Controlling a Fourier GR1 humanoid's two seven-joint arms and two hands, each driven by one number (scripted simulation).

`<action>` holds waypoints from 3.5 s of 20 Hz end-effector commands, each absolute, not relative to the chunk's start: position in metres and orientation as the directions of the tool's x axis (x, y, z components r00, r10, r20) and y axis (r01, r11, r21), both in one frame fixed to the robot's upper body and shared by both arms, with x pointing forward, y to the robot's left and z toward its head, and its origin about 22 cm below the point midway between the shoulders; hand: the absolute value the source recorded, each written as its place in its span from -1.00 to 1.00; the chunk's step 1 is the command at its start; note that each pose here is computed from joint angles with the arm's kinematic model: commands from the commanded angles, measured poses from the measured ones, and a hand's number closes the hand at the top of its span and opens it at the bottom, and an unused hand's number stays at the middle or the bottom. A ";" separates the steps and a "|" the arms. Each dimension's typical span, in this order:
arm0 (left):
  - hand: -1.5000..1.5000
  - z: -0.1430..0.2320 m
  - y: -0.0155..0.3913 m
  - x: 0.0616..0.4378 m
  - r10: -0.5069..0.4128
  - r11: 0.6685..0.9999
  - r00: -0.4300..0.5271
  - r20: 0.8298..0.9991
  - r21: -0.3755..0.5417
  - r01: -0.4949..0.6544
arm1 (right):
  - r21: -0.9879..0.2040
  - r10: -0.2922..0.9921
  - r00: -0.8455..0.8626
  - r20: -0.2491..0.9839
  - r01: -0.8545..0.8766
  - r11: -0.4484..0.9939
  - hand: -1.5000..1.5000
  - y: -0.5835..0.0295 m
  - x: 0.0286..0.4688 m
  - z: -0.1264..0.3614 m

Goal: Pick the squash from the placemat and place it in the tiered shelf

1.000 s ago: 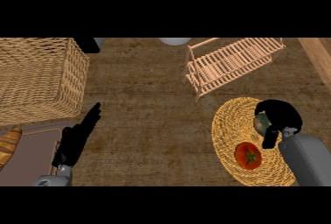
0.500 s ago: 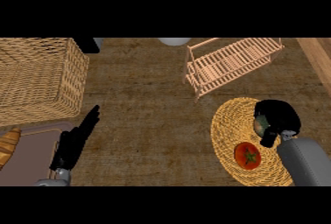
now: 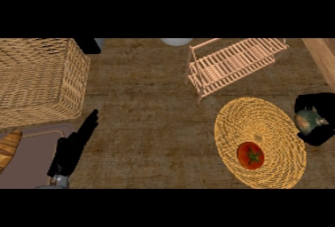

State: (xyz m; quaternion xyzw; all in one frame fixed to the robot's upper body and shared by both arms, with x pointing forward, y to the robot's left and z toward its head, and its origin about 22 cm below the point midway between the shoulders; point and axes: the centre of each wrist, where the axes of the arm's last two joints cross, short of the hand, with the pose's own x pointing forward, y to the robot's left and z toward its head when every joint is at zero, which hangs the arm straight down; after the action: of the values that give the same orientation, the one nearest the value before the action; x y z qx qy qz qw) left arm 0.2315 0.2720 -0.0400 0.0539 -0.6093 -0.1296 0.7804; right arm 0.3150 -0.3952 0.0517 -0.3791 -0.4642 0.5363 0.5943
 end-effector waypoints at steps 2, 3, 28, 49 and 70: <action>0.00 -0.042 0.273 0.230 -0.262 0.962 0.213 0.941 0.238 0.132 | -0.960 0.971 -0.073 0.228 -0.186 0.211 1.00 -0.445 0.307 0.107; 0.00 -0.031 0.278 0.235 -0.276 0.958 0.220 0.936 0.249 0.142 | -0.967 0.974 -0.061 0.217 -0.149 0.206 1.00 -0.461 0.306 0.119; 0.00 -0.043 0.246 0.233 -0.275 0.956 0.203 0.940 0.244 0.165 | -0.831 0.870 -0.091 0.484 0.265 0.490 1.00 -0.376 0.418 0.269; 0.00 -0.019 0.256 0.265 -0.273 0.951 0.168 0.947 0.239 0.196 | -0.872 0.864 -0.124 0.487 -0.028 0.488 1.00 -0.297 0.474 0.219; 0.00 -0.027 0.252 0.258 -0.277 0.950 0.182 0.943 0.240 0.202 | -0.021 0.100 -0.207 0.973 0.353 0.935 -1.00 -0.372 0.453 0.240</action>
State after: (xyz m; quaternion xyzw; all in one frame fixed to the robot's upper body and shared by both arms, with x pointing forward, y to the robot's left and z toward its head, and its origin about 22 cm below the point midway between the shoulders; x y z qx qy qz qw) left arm 0.2564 0.2508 -0.0274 0.0312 -0.6230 -0.1584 0.7654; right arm 0.4639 -0.3433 0.2247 -0.1126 -0.7568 -0.0281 0.6433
